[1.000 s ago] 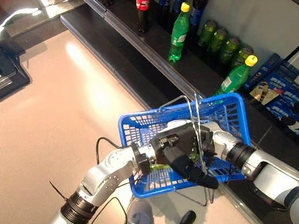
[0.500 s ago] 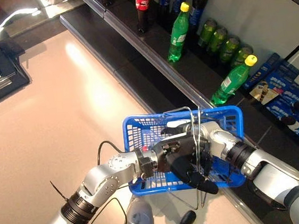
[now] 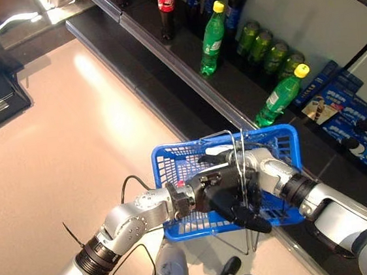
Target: Pick up the drink and place into the basket.
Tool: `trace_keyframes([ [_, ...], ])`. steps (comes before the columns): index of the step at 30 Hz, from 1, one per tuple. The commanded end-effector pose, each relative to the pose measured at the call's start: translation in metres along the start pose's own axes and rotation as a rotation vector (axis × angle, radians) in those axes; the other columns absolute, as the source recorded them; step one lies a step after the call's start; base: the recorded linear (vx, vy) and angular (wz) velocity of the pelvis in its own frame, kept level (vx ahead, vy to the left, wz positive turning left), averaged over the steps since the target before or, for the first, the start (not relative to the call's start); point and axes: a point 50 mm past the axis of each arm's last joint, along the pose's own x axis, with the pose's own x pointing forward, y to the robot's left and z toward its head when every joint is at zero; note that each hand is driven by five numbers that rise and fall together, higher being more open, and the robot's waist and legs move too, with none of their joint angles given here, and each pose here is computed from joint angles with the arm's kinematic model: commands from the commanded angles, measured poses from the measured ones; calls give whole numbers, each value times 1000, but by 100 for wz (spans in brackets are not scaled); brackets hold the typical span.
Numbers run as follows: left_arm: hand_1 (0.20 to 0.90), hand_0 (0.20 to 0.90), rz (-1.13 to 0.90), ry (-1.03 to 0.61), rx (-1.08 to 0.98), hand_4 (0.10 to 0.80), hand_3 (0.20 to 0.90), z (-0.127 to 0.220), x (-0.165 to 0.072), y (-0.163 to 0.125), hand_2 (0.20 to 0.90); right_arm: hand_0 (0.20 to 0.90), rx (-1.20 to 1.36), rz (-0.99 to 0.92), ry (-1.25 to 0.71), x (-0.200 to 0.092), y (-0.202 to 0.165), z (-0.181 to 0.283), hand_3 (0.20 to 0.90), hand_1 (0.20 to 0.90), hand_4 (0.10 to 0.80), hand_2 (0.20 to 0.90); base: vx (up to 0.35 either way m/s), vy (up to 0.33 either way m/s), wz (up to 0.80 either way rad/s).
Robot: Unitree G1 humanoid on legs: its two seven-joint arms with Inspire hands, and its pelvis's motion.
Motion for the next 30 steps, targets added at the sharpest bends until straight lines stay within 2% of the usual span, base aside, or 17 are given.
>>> trace_keyframes([
  [1,300,300,-471,-644,-145,100,200,66,20,-70,300,900,29,-70,-15,-1,1,0,900,900,800,900,-1,4,-5],
  [22,300,300,-170,-879,-68,100,200,84,-33,-32,300,900,159,-297,-111,-48,-12,-17,900,900,800,900,-5,4,-6],
  [25,300,300,-95,-922,-57,100,200,86,-44,-23,300,900,239,-358,-142,-56,-12,-20,900,900,800,900,0,6,-6],
  [30,300,300,91,-988,-54,100,200,78,-71,-1,300,900,587,-516,-224,-69,9,-32,900,900,800,900,10,11,-14],
])
